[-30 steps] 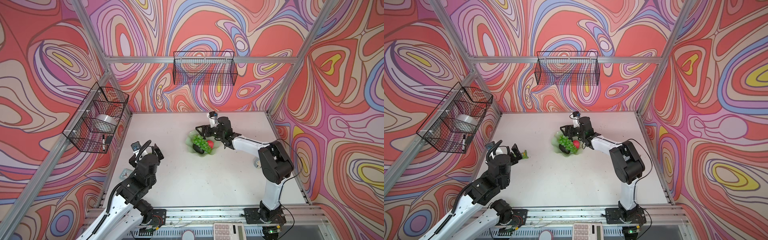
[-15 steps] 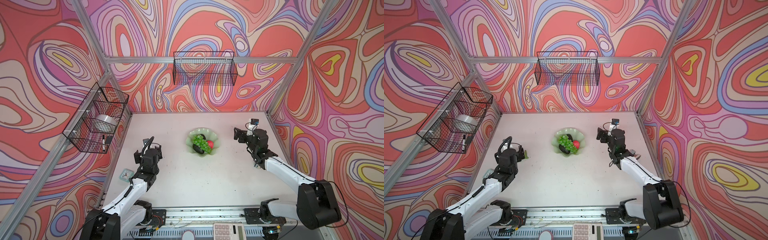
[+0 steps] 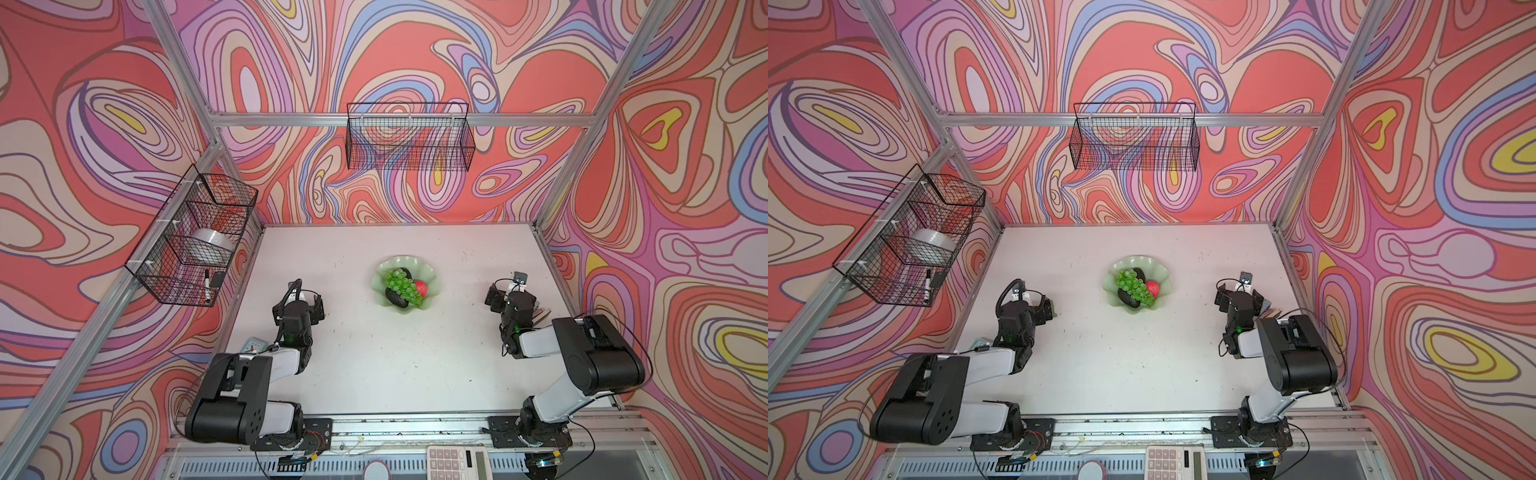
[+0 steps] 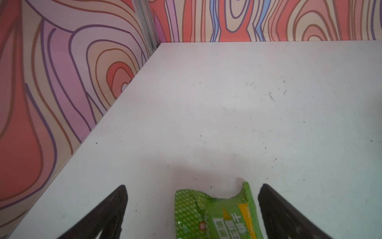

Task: Place and organize the fake fruits in the fruit bowl

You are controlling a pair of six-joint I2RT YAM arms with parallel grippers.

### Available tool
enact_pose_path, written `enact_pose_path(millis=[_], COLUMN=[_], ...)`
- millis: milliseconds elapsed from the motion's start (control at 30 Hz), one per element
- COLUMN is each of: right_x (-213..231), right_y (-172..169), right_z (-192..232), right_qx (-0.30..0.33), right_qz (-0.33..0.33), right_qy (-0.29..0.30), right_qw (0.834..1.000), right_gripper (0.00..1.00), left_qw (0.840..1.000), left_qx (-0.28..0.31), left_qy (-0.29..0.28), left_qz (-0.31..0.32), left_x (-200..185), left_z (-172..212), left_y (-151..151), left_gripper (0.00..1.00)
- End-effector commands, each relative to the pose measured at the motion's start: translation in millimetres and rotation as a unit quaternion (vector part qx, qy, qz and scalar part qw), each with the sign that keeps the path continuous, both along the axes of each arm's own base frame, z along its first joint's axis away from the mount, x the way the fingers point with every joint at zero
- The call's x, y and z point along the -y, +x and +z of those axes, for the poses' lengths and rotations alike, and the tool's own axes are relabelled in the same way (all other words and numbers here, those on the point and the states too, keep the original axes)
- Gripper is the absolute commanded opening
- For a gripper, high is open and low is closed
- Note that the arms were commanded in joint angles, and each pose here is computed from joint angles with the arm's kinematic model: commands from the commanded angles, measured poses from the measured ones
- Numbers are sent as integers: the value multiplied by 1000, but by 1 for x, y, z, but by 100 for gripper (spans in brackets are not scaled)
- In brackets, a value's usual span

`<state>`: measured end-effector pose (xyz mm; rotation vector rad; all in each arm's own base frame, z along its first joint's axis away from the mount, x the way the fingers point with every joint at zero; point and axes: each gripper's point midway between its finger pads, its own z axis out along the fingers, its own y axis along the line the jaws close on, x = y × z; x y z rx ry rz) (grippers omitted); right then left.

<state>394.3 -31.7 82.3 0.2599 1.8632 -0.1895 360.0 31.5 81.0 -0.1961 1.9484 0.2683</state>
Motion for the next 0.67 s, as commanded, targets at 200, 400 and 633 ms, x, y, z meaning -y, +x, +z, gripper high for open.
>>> enact_pose_path(millis=[200,400,633], right_x=[-5,-4,-5], right_y=[25,28,27], right_z=[16,15,16], right_qx=[31,29,30], right_qz=[19,17,22], right_qy=[-7,-8,-8], right_qw=[999,999,999], right_gripper=[98,98,98], left_qw=[1000,999,1000], left_qx=[19,32,30], left_qy=[-3,1,1], left_qz=[-7,-9,-9], left_x=[3,3,3], left_z=[11,14,13], left_y=[26,28,27], left_gripper=[100,100,100])
